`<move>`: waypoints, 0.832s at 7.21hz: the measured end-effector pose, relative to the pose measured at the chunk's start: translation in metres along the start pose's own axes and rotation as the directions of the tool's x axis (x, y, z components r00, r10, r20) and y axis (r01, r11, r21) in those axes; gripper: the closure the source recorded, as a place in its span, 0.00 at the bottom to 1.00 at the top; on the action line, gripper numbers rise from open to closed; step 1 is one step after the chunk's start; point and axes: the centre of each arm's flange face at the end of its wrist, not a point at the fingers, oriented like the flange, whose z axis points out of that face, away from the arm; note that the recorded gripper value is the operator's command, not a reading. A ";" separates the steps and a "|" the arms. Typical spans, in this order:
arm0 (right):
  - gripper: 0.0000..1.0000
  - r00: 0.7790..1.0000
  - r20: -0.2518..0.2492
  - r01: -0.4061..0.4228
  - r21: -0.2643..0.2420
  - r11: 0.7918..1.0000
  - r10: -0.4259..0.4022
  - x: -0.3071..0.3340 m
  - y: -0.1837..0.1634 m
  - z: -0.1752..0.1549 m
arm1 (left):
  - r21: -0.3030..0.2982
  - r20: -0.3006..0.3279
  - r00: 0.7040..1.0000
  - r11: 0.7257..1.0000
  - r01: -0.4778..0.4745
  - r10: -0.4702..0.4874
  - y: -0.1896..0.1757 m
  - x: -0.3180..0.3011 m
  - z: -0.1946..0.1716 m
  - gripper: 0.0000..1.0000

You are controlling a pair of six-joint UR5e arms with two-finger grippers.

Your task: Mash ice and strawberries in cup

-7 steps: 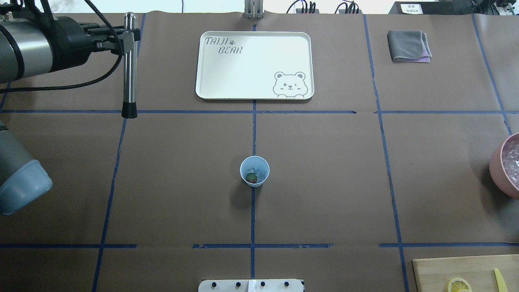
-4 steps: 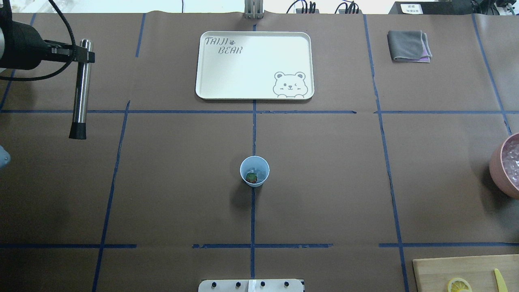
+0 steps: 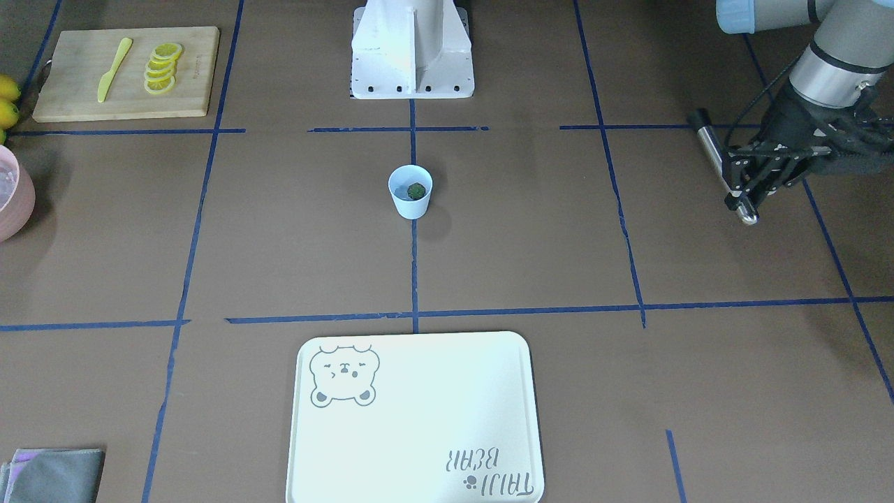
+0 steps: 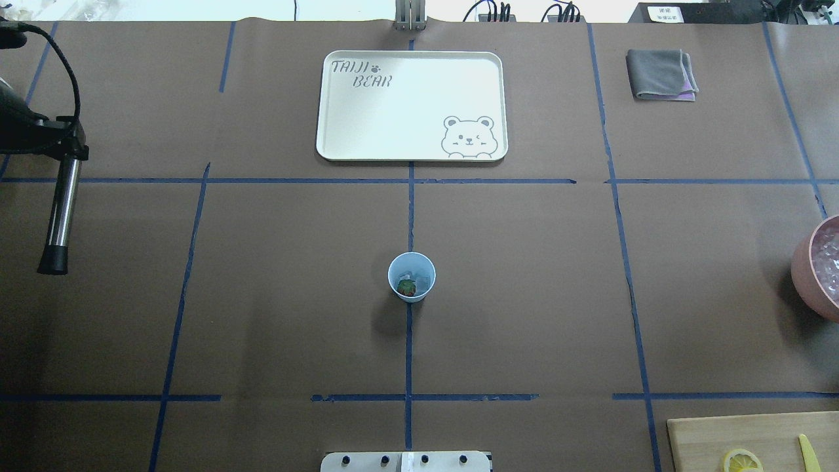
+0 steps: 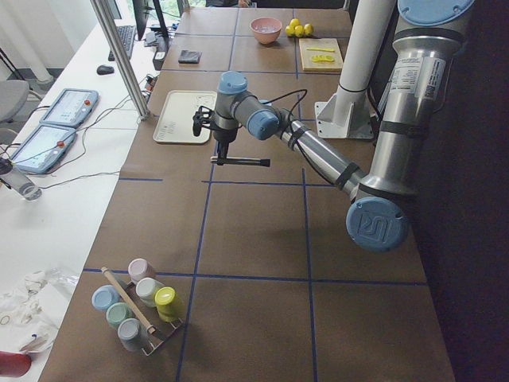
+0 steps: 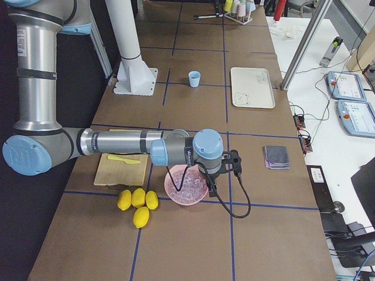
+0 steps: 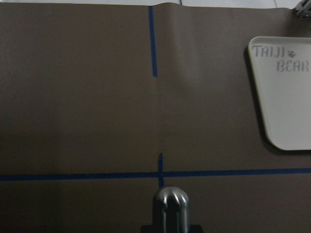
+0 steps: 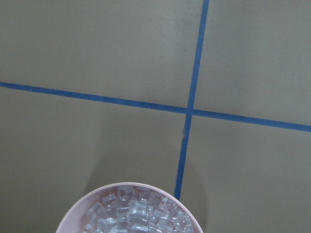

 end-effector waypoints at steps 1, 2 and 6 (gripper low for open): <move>0.01 1.000 0.000 0.001 0.000 1.000 -0.001 0.000 -0.001 0.000 | -0.046 0.018 1.000 0.999 -0.012 0.013 -0.003 -0.034 0.014 1.00; 0.01 1.000 -0.001 -0.004 0.000 1.000 0.004 0.000 -0.001 0.000 | -0.088 0.028 0.999 0.996 -0.023 0.026 -0.007 -0.068 0.031 1.00; 0.01 1.000 0.000 -0.028 0.007 1.000 0.028 -0.003 -0.003 -0.003 | -0.103 0.012 0.997 0.992 -0.076 0.077 -0.014 -0.159 0.112 1.00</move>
